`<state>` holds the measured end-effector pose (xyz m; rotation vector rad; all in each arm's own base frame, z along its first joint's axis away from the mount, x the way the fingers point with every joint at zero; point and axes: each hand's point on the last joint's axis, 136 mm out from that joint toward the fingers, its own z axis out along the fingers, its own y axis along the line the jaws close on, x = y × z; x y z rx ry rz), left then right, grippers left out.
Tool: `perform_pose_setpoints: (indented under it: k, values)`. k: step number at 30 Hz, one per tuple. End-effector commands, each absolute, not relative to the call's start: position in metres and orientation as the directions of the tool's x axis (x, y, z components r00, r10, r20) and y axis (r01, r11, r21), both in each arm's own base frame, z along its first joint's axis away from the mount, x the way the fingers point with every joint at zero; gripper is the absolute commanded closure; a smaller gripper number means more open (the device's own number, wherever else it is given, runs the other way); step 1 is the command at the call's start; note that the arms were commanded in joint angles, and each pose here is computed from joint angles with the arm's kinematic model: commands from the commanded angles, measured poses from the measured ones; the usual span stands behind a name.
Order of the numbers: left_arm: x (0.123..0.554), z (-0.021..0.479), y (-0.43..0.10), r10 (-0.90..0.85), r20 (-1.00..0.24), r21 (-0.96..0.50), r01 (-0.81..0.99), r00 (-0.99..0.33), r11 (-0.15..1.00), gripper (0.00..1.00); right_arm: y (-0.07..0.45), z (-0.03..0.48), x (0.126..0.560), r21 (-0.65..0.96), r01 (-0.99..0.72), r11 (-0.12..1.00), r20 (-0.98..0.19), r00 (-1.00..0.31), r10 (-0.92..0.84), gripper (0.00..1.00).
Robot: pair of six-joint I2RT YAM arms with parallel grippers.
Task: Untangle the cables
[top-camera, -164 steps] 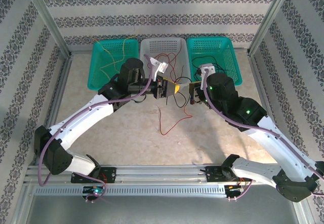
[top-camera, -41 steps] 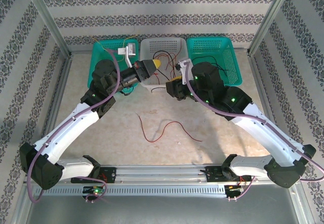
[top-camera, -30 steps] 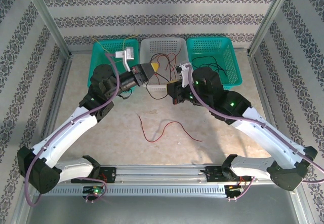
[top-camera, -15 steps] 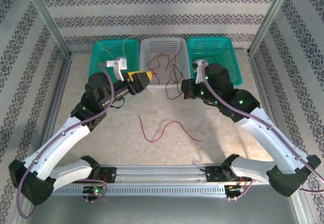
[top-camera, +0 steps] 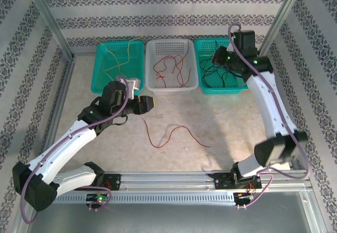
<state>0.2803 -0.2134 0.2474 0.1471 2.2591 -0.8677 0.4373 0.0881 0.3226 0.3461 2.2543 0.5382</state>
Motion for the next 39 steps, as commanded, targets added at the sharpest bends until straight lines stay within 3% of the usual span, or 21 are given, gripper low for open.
perform_pose_setpoints:
  k: [1, 2, 5, 7, 9, 11, 17, 23, 27, 39]
  values:
    - [0.264, 0.217, -0.217, -0.013, -0.596, -0.504, 0.361, -0.803, 0.785, 0.46, 0.069, 0.310, 0.464, 0.479, 0.135, 0.868, -0.598, -0.673, 0.434, 1.00]
    - [0.262, 0.211, -0.219, 0.007, -0.586, -0.496, 0.366, -0.810, 0.788, 0.46, 0.063, 0.303, 0.472, 0.474, 0.157, 0.867, -0.588, -0.676, 0.444, 0.99]
    - [0.256, 0.193, -0.227, 0.075, -0.565, -0.456, 0.386, -0.822, 0.802, 0.43, 0.050, 0.282, 0.491, 0.454, 0.207, 0.867, -0.555, -0.696, 0.456, 0.73]
    - [0.251, 0.183, -0.234, 0.120, -0.561, -0.423, 0.408, -0.819, 0.809, 0.38, 0.047, 0.274, 0.495, 0.436, 0.220, 0.872, -0.542, -0.710, 0.450, 0.64]
    - [0.245, 0.175, -0.242, 0.164, -0.547, -0.409, 0.433, -0.821, 0.803, 0.35, 0.047, 0.278, 0.490, 0.436, 0.219, 0.873, -0.551, -0.702, 0.451, 0.47]
    - [0.241, 0.167, -0.250, 0.211, -0.528, -0.397, 0.458, -0.823, 0.795, 0.34, 0.048, 0.286, 0.478, 0.443, 0.212, 0.871, -0.566, -0.687, 0.455, 0.41]
    - [0.228, 0.135, -0.282, 0.403, -0.420, -0.347, 0.554, -0.813, 0.757, 0.36, 0.059, 0.288, 0.412, 0.456, 0.195, 0.868, -0.569, -0.686, 0.453, 0.41]
    - [0.214, 0.094, -0.294, 0.541, -0.232, -0.286, 0.588, -0.809, 0.757, 0.56, 0.085, 0.253, 0.329, 0.463, 0.180, 0.868, -0.538, -0.721, 0.437, 0.41]
    - [0.200, 0.070, -0.292, 0.601, -0.121, -0.221, 0.612, -0.790, 0.760, 0.59, 0.090, 0.230, 0.292, 0.444, 0.186, 0.876, -0.519, -0.744, 0.421, 0.41]
    - [0.197, 0.029, -0.295, 0.596, 0.016, -0.193, 0.583, -0.803, 0.790, 0.65, 0.097, 0.218, 0.265, 0.497, 0.182, 0.849, -0.482, -0.756, 0.444, 0.42]
